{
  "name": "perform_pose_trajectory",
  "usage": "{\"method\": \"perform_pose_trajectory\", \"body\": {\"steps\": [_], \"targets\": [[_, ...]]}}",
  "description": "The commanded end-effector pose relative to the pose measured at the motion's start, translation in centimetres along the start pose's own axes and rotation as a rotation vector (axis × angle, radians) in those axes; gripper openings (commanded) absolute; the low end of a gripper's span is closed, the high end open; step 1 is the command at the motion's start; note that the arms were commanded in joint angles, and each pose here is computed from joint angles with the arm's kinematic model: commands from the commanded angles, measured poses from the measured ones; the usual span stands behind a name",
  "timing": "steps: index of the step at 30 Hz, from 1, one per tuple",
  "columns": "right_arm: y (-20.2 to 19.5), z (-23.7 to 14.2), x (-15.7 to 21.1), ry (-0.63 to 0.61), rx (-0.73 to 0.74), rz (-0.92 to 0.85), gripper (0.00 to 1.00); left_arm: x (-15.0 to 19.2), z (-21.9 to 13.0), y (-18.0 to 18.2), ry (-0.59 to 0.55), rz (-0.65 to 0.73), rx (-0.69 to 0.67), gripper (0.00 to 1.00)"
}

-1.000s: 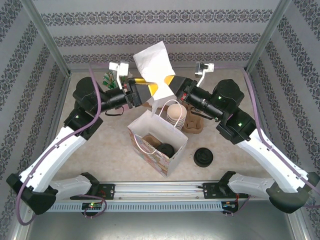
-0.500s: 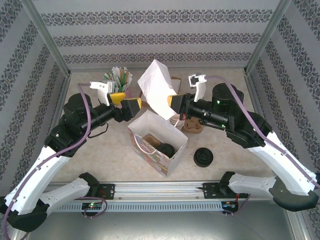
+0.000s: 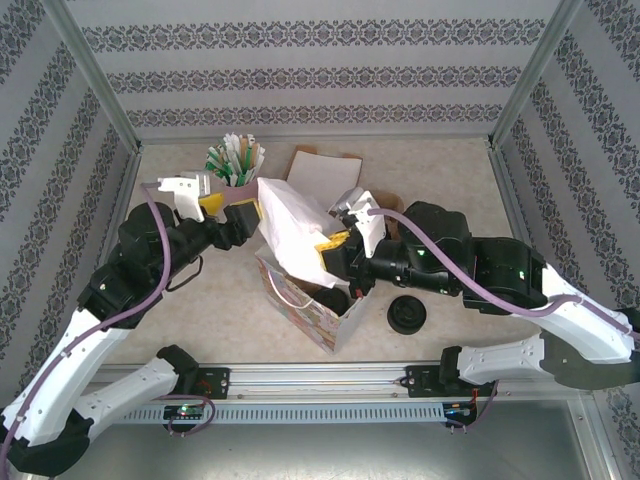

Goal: Pack the takeout coffee

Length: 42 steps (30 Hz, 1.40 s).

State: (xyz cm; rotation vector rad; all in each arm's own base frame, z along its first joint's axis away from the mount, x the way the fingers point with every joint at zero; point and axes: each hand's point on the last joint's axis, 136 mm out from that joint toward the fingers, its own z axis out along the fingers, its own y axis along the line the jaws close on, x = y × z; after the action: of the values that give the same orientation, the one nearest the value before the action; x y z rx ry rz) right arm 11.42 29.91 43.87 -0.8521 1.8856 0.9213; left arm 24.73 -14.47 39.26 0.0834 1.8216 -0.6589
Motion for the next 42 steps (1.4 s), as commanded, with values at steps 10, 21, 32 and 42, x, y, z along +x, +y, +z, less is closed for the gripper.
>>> {"method": "perform_pose_trajectory", "body": {"steps": [10,21,32,42], "targets": [[-1.3,2.3,2.4,0.003,0.006,0.184,0.00,-0.2,-0.2,0.5,-0.032,-0.011,-0.026,0.83],[-6.8,3.8,8.1,0.135,0.151,0.285,0.00,1.1,1.4,0.4,0.033,-0.008,-0.022,0.80],[-10.3,5.8,12.0,0.337,0.352,0.206,0.00,2.4,2.3,0.5,0.092,0.003,-0.027,0.80],[-10.6,8.0,13.2,0.449,0.378,0.126,0.00,4.0,3.1,1.4,0.152,0.023,-0.068,0.77]]}}
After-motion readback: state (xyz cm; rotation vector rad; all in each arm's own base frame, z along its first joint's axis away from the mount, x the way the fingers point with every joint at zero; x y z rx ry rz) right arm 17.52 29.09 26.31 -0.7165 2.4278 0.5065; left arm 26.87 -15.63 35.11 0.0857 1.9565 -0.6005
